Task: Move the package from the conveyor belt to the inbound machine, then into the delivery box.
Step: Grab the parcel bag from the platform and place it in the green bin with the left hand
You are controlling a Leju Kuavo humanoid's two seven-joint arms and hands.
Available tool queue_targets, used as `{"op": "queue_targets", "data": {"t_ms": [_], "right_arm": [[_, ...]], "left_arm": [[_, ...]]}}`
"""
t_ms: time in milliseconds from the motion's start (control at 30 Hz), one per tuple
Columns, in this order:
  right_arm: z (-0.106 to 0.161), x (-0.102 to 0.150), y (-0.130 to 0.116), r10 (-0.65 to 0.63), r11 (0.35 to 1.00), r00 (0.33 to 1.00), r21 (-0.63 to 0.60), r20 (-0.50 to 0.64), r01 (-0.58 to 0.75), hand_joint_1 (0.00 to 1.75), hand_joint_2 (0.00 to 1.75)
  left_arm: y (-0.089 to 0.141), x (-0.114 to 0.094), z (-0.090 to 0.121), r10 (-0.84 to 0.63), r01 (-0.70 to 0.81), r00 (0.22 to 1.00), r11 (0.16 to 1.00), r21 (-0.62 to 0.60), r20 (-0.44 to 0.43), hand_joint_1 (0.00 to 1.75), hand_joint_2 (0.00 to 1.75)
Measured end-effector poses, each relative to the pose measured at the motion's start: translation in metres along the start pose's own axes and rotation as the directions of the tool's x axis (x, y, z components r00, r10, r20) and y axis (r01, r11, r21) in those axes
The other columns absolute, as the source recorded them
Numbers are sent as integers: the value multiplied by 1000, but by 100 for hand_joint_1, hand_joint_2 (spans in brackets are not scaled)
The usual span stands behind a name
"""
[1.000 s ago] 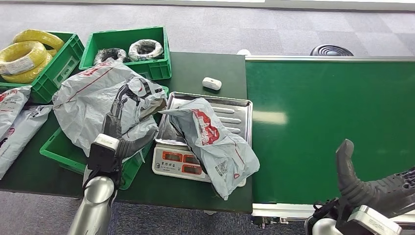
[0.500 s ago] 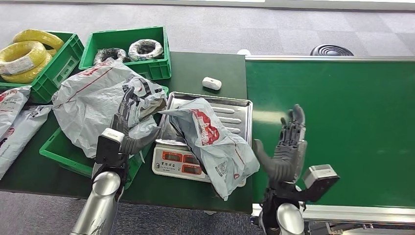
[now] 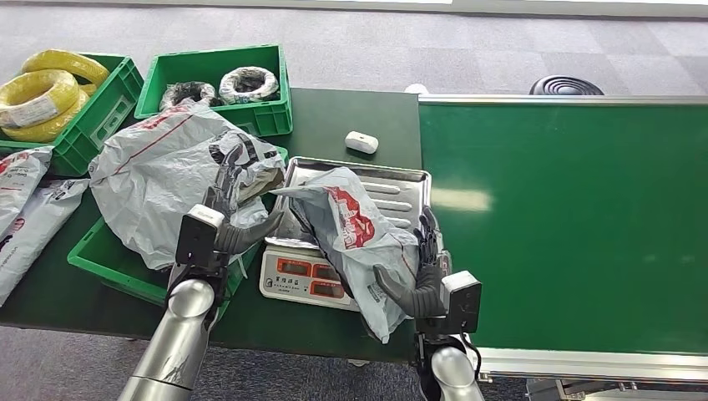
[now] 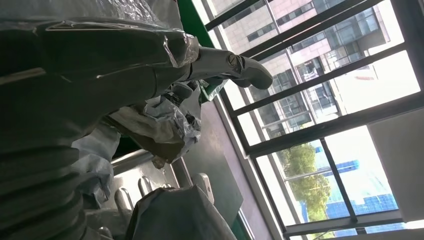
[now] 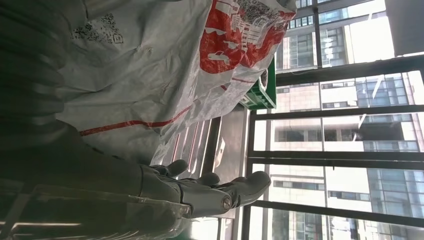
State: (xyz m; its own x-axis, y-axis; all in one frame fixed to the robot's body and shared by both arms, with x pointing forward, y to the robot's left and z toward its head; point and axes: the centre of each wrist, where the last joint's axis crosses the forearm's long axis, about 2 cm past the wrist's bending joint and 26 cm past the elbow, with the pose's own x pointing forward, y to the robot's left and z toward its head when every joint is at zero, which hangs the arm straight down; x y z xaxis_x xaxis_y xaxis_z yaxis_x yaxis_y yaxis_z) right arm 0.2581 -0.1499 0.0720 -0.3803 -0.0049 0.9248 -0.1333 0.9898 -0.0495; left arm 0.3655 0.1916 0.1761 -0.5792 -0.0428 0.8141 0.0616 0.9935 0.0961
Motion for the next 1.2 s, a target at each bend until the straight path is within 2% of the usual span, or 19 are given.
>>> {"op": "queue_targets", "data": {"t_ms": [233, 367, 500, 667, 1200], "right_arm": [[-2, 2, -1, 100, 995, 995, -15, 30, -100, 0, 175], [-10, 23, -2, 158, 987, 980, -52, 125, -152, 0, 175], [-14, 48, -1, 160, 986, 965, -71, 205, -149, 0, 175], [-15, 64, 5, 162, 986, 953, -70, 255, -149, 0, 175], [-14, 72, 8, 169, 985, 946, -67, 277, -156, 0, 175]], "left_arm": [[-6, -1, -12, -6, 5, 1000, 999, -32, -1, 0, 175], [-6, -2, -15, -9, 9, 1000, 1000, -27, -8, 0, 175], [-6, -4, -14, -9, 9, 1000, 1000, -22, -18, 0, 175], [-6, -6, -14, -11, 10, 1000, 1000, -25, -25, 0, 175], [-6, -9, -16, -15, 14, 999, 1000, -28, -36, 0, 175]]}}
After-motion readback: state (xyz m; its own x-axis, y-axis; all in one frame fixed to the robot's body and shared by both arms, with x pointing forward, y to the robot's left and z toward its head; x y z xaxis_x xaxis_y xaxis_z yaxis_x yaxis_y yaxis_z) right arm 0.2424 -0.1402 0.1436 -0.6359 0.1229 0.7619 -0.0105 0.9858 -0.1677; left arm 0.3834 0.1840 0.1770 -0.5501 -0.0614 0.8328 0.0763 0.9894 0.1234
